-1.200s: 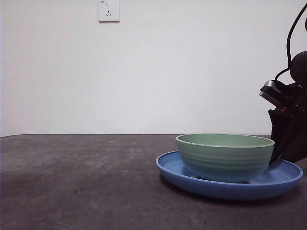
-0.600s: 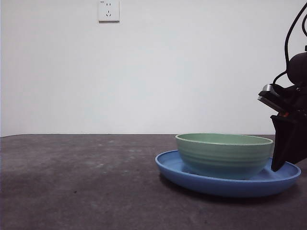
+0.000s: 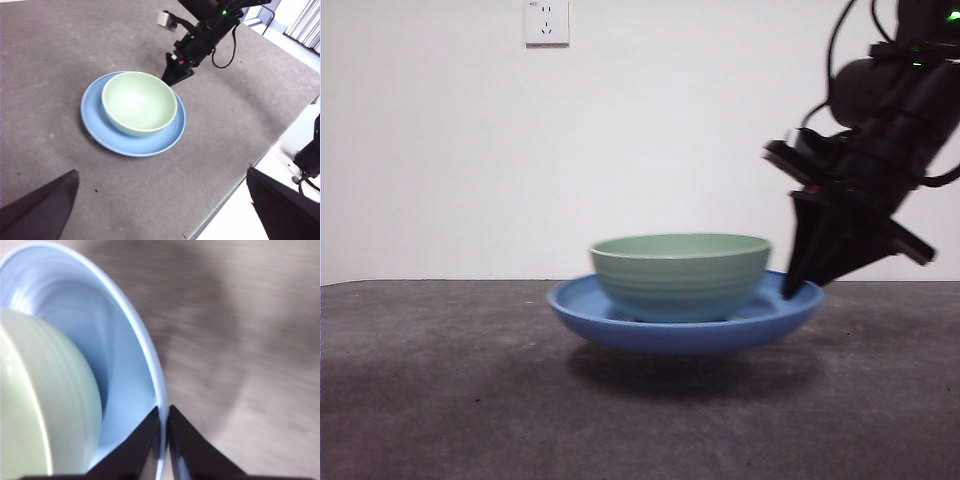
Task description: Place the green bowl on the blue plate
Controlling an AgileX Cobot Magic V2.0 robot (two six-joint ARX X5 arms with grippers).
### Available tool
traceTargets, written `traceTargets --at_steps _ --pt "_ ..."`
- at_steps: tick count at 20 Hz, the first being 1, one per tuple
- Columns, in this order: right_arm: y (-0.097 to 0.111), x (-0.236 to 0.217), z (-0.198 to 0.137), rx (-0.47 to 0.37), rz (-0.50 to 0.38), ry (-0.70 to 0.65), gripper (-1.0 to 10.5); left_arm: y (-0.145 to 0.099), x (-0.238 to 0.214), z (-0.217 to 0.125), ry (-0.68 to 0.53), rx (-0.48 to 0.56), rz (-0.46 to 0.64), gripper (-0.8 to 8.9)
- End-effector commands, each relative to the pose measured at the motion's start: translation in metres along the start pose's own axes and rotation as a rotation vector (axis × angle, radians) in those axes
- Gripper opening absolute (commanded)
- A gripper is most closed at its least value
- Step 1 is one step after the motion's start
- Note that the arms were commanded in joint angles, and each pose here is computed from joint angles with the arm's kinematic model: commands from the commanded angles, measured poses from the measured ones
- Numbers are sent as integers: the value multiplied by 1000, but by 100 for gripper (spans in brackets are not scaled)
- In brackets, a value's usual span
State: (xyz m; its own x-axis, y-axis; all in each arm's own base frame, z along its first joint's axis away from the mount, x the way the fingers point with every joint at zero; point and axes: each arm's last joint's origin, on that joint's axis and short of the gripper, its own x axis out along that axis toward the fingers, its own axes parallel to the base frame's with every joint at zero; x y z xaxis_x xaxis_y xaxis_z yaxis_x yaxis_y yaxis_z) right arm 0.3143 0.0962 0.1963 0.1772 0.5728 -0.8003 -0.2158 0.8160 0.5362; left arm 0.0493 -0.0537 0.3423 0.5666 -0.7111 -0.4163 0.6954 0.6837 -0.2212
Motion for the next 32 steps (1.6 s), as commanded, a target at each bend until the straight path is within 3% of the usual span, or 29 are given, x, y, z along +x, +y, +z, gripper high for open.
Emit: traceTargets --at_steps 1,4,8,16,21,27,32 --pt "16 10 5 9 37 -12 10 -1 -2 4 -23 14 -7 625" --pt "35 19 5 -16 61 -36 10 -1 -2 4 -26 14 -7 625" --pt "44 30 3 -33 38 -33 10 -1 -2 4 -26 14 -7 625" --pt "29 63 0 -15 17 59 11 -1 -2 4 -26 14 -7 625" --pt "30 61 3 -40 21 35 190 -1 -2 4 -26 14 -7 625" --pt "41 -2 21 -82 15 -97 256 -1 -2 4 -26 14 -7 625" --pt "60 -84 -4 -195 -11 -148 561 -1 -2 4 -26 14 -7 625"
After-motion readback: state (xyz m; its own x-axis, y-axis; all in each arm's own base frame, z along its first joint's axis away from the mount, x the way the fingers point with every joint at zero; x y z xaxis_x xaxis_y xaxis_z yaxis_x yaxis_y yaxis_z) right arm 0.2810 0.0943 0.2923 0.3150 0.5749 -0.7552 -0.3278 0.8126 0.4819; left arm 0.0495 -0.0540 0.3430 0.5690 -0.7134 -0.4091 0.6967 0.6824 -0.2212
